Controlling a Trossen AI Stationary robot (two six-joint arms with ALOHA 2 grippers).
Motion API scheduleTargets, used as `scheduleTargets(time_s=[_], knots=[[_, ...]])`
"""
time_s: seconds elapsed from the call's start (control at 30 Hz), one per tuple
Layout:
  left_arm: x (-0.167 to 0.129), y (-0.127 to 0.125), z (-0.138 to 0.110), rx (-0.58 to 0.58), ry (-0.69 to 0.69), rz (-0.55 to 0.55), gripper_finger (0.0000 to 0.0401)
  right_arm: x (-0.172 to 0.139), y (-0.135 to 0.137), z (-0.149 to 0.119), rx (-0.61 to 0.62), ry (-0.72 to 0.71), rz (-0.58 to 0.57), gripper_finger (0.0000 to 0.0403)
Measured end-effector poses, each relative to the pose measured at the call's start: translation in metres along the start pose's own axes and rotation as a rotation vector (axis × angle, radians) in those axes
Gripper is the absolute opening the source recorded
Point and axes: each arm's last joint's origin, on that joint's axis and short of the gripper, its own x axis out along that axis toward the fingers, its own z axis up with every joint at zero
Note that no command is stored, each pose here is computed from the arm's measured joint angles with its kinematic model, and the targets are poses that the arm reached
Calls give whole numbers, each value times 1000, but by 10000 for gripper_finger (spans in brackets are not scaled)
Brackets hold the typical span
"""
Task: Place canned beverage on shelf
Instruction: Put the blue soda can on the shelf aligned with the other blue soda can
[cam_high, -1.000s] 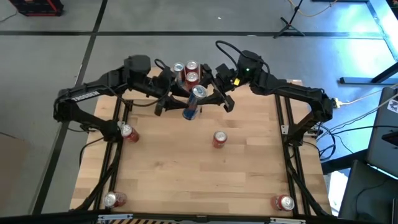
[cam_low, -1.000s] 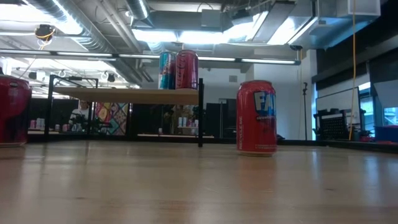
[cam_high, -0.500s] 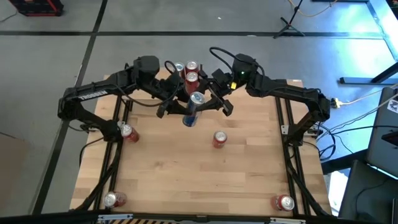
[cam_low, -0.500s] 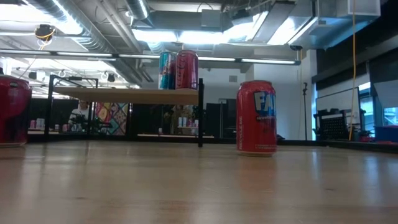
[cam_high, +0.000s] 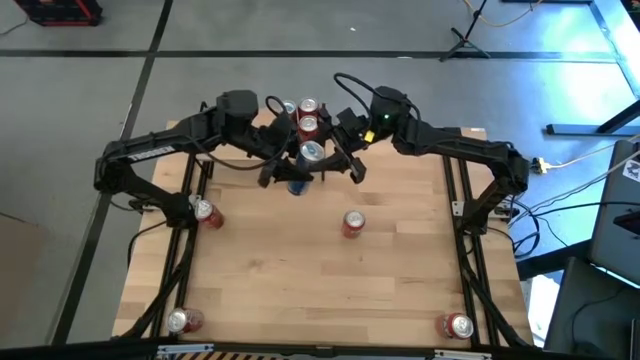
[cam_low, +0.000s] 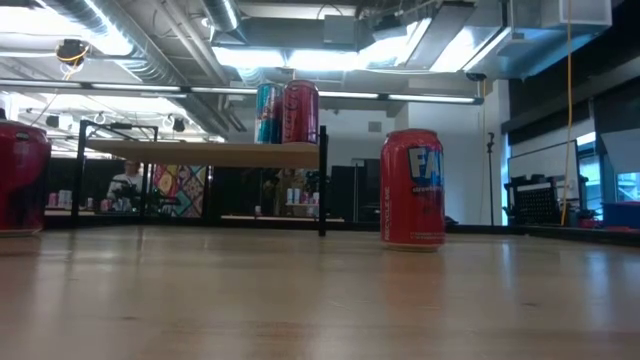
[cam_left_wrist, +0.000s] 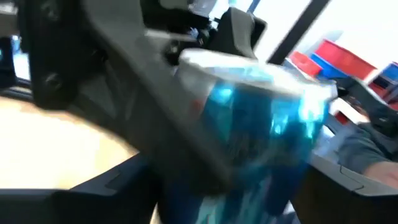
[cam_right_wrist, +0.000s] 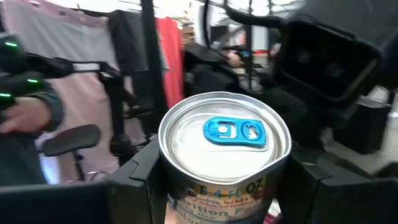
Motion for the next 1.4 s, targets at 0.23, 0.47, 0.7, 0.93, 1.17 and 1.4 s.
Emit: scheduleTargets(time_s=[0.23, 0.47, 0.7, 0.93, 1.17, 1.4], knots=[[2, -1, -1, 30, 13, -29, 311, -1, -1, -1, -6, 5, 14, 198], [1, 1, -1, 45, 11, 1, 259, -2, -1, 0, -6, 3, 5, 198], [-11, -5, 0, 68, -21, 112, 199, -3, -2, 1, 3, 4, -13, 288], [-50, -25, -1, 180, -67, 346, 209, -38, 0, 17, 88, 68, -74, 388], [-62, -20, -14, 279, -97, 448, 207, -63, 2, 21, 138, 148, -147, 384], [-63, 13, -46, 296, -207, 492, 207, -68, 2, 13, 204, 222, -216, 382]])
